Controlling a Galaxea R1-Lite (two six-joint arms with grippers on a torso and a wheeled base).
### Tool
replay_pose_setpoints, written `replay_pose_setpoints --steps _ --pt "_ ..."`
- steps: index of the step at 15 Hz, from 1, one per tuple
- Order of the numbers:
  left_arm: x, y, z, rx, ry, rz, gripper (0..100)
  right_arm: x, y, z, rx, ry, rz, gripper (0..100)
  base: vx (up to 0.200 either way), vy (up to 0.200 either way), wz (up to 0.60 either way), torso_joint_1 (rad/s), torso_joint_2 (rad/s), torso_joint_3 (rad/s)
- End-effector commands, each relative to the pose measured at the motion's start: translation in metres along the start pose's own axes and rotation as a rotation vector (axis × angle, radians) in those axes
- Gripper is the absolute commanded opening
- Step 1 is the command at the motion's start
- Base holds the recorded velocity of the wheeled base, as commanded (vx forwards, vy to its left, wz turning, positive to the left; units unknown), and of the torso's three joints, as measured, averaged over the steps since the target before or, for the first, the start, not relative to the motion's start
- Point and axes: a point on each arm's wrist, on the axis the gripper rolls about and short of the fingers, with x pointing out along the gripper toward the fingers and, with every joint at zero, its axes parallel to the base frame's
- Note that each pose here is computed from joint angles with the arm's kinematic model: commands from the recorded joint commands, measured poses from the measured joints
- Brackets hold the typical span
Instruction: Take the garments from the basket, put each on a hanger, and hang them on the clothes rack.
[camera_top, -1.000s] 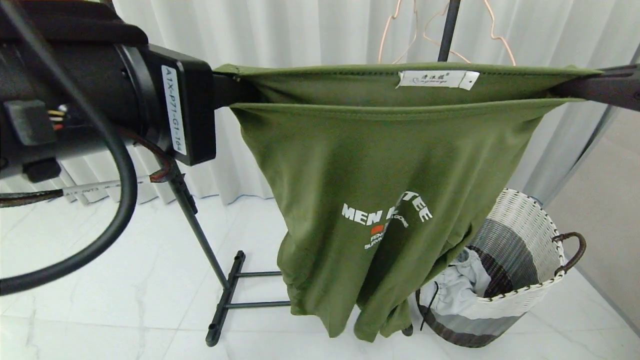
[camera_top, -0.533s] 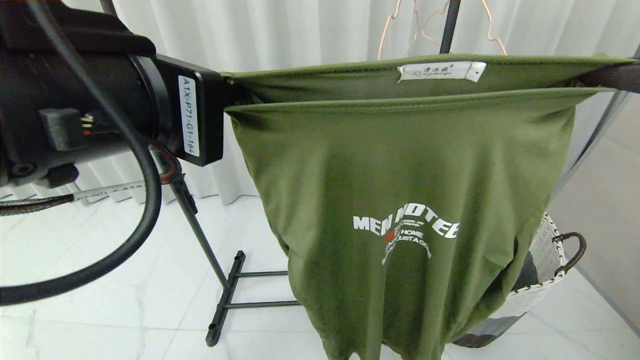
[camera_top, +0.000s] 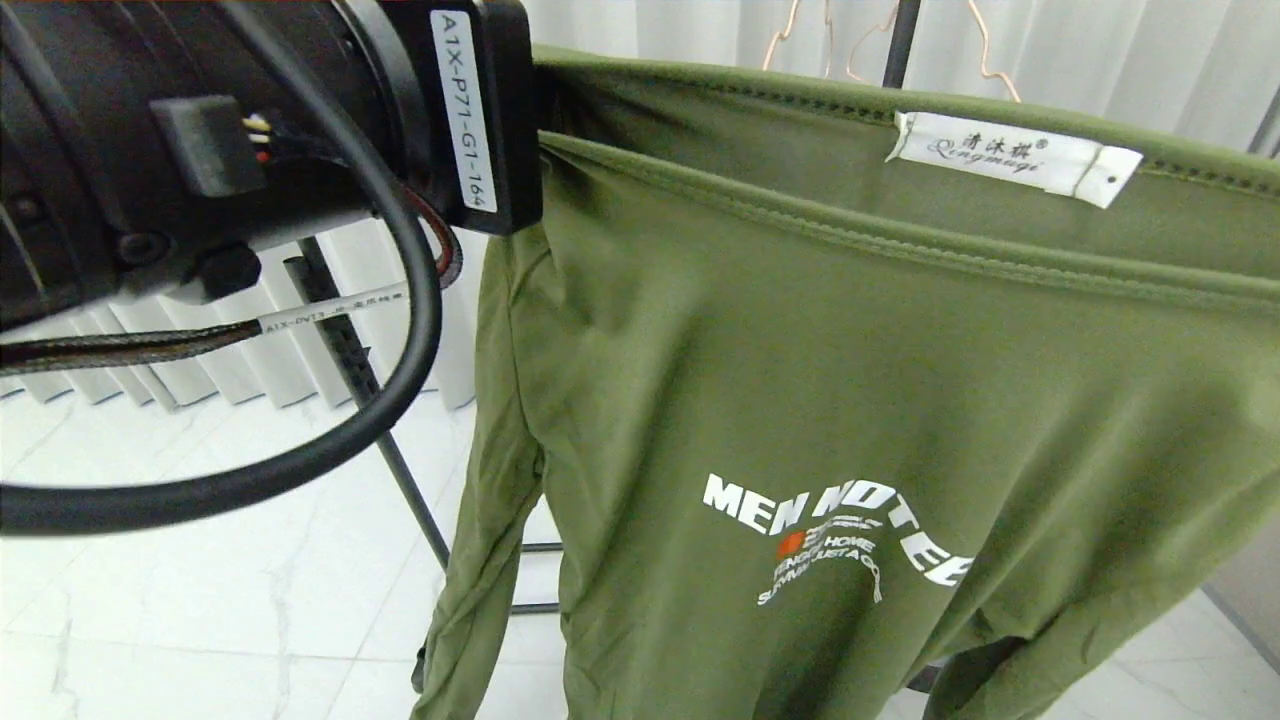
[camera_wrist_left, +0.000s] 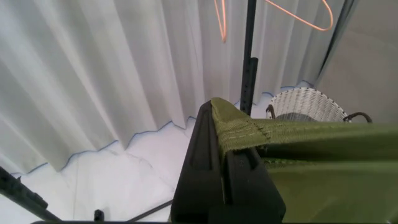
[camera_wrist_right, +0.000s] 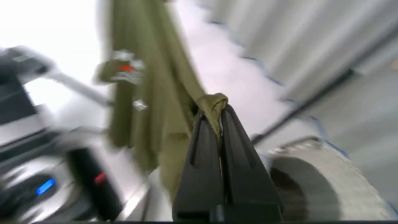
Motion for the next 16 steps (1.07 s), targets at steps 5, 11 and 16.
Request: replay_pose_setpoints --steps 5,11,16 --pt "0.0 0.0 -0.002 0.006 0.008 0.004 0 -0.013 0.014 -0.003 -0.047 -0.016 0.164 0 0.0 0.0 0.0 0.0 0.0 0.0" --pt "-0.067 0.018 -0.011 0.075 0.137 -0.136 0 0.052 -0.004 0.024 -0.043 -0.016 -0.194 0 0.0 0.0 0.0 0.0 0.0 0.0" --pt "-0.115 0.011 -0.015 0.045 0.13 -0.397 0 0.115 -0.012 0.043 -0.036 -0.116 -0.223 0 0.0 0.0 0.0 0.0 0.0 0.0"
